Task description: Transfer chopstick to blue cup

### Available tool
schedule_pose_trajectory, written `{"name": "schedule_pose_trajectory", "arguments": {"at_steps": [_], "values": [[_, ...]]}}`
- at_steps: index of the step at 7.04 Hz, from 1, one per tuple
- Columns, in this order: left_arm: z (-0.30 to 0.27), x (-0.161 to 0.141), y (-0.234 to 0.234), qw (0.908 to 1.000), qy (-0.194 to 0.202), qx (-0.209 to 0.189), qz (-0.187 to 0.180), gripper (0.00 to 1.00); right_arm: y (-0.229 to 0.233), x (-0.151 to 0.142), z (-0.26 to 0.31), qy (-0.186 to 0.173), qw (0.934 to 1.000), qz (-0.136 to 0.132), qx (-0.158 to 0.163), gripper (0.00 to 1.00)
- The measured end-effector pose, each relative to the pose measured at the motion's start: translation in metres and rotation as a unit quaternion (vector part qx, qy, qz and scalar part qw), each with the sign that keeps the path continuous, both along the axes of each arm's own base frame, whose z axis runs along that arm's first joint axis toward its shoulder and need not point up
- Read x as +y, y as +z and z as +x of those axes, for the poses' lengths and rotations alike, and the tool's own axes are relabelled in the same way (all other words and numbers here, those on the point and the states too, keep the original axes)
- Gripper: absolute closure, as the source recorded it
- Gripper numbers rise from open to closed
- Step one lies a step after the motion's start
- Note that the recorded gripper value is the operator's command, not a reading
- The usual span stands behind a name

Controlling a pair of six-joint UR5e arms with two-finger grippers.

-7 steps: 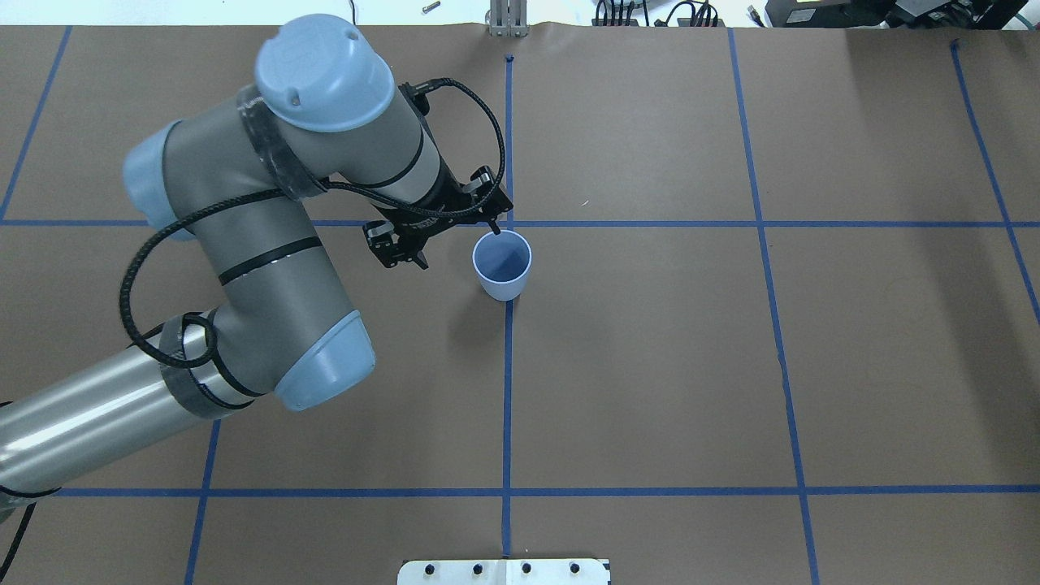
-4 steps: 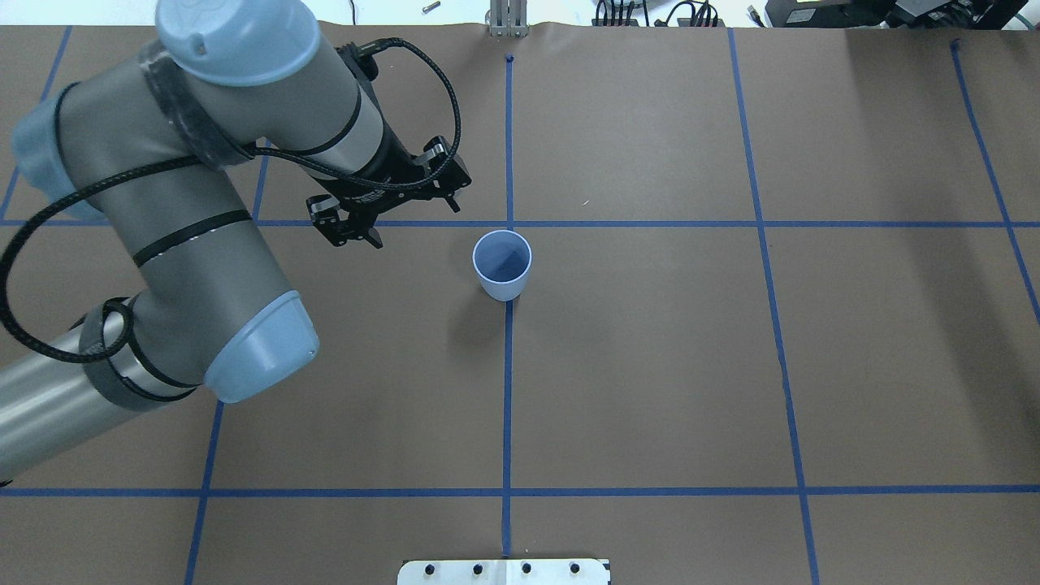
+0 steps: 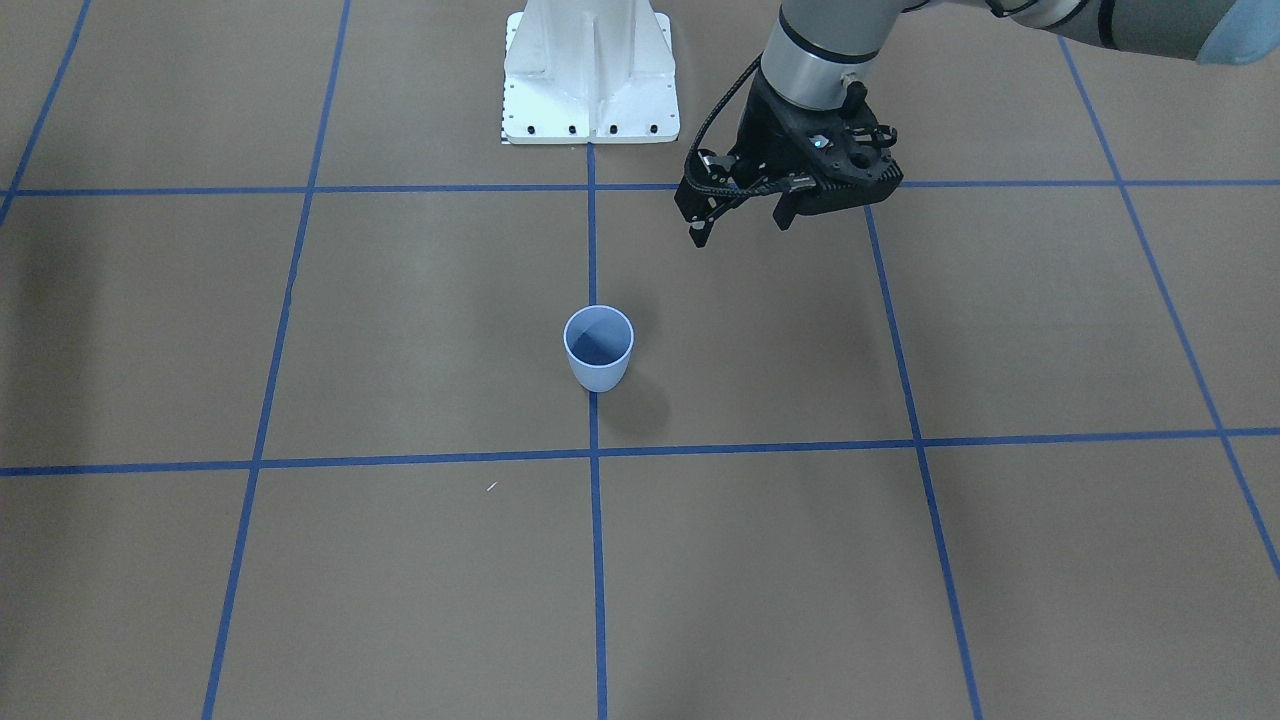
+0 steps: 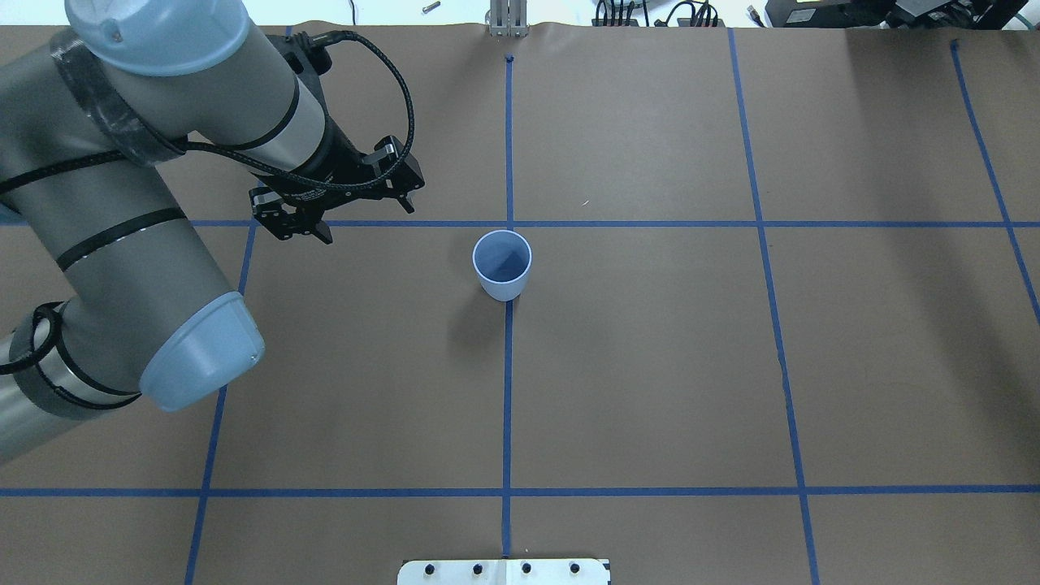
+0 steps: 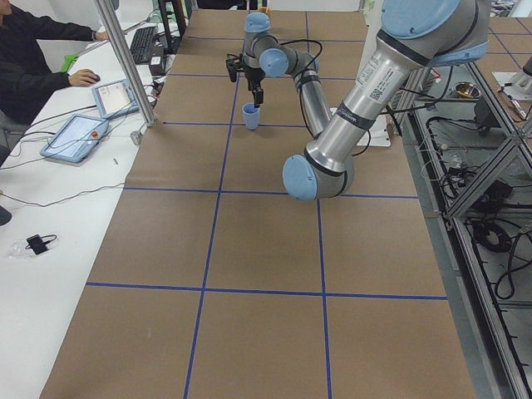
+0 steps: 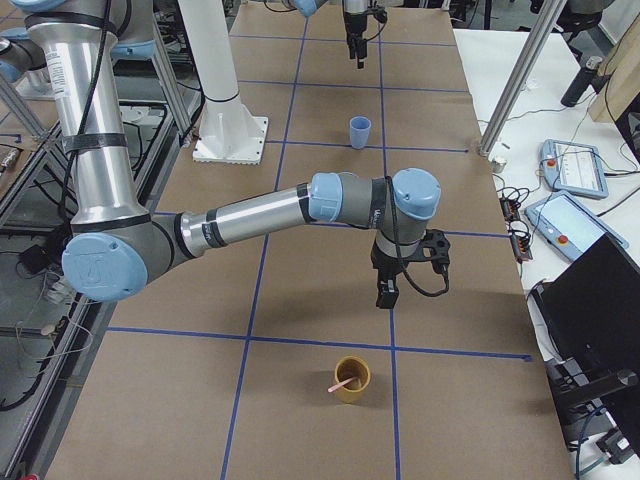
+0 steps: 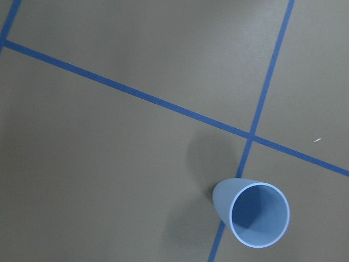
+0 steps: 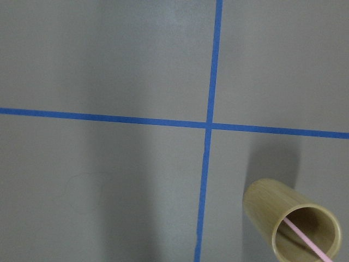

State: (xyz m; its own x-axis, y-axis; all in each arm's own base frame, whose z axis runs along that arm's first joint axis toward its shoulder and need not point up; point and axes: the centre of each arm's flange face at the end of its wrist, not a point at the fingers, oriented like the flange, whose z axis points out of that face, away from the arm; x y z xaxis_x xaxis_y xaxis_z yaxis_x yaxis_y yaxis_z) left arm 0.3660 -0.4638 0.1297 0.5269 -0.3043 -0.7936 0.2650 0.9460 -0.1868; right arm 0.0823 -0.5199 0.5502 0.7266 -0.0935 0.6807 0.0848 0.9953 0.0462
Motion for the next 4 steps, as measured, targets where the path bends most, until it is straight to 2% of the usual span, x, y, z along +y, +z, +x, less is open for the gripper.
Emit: {"name": "schedule_pose_trajectory", "arguments": {"at_steps": [1,2,3,4], "values": [[-0.008,-0.003,0.002,1.0000,-0.005,-0.001,0.002,0.02,0.019,0.013,0.012,-0.024,0.9988,0.042,0.008,0.00],[-0.027,-0.011,0.011,0.9998,-0.007,-0.006,0.017,0.02,0.042,0.024,0.032,-0.059,0.9944,0.086,0.014,0.00],[-0.058,-0.019,0.030,0.9987,0.003,-0.019,0.047,0.02,0.065,0.032,0.054,-0.094,0.9878,0.123,0.014,0.00],[-0.093,-0.025,0.060,0.9956,0.026,-0.040,0.081,0.02,0.083,0.039,0.072,-0.120,0.9815,0.149,0.010,0.00]]}}
